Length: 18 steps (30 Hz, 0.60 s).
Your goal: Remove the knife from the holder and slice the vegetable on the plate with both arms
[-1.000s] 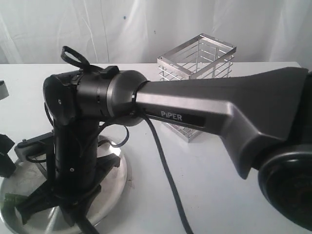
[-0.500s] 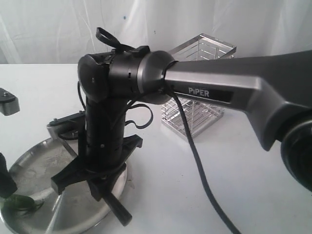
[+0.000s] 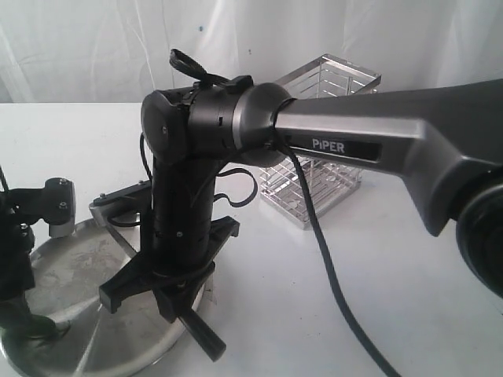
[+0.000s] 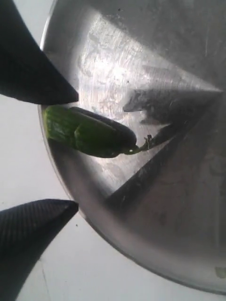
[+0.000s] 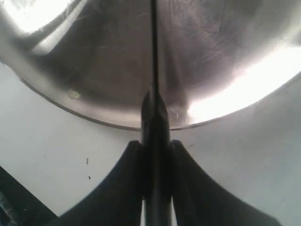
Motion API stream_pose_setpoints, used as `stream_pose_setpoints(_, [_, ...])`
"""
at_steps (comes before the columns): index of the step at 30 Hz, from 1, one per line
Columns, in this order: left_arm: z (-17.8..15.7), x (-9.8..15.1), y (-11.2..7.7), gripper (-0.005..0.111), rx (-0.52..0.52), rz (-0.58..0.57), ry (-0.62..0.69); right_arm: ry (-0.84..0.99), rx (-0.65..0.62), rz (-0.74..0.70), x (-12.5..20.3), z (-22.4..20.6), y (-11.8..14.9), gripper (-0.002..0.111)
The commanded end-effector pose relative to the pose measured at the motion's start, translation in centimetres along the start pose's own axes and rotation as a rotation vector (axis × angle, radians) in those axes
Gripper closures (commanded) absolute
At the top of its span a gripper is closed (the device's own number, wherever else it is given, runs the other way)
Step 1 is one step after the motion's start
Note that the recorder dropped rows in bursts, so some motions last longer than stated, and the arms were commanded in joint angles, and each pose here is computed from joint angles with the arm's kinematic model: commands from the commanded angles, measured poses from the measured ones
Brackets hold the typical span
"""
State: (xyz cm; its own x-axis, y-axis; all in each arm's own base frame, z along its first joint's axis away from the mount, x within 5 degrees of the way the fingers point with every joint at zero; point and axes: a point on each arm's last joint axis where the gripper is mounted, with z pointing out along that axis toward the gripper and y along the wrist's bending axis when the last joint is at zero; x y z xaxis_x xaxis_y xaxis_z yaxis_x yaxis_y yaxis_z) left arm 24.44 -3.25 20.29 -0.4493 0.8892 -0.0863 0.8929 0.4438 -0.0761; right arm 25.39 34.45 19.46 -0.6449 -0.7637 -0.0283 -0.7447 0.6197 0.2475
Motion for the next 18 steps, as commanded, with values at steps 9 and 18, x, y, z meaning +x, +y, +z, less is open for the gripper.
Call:
stream_pose_setpoints(9, [5.5, 0.5, 1.8, 0.040, 0.016, 0.065, 0.113, -0.020, 0.001, 0.007, 0.1, -1.0, -1.3, 0.106])
stream_pose_setpoints(18, [6.0, 0.4, 1.7, 0.087, -0.017, -0.083, 0.065, -0.058, -0.001, 0.047, 0.3, -2.6, -2.8, 0.106])
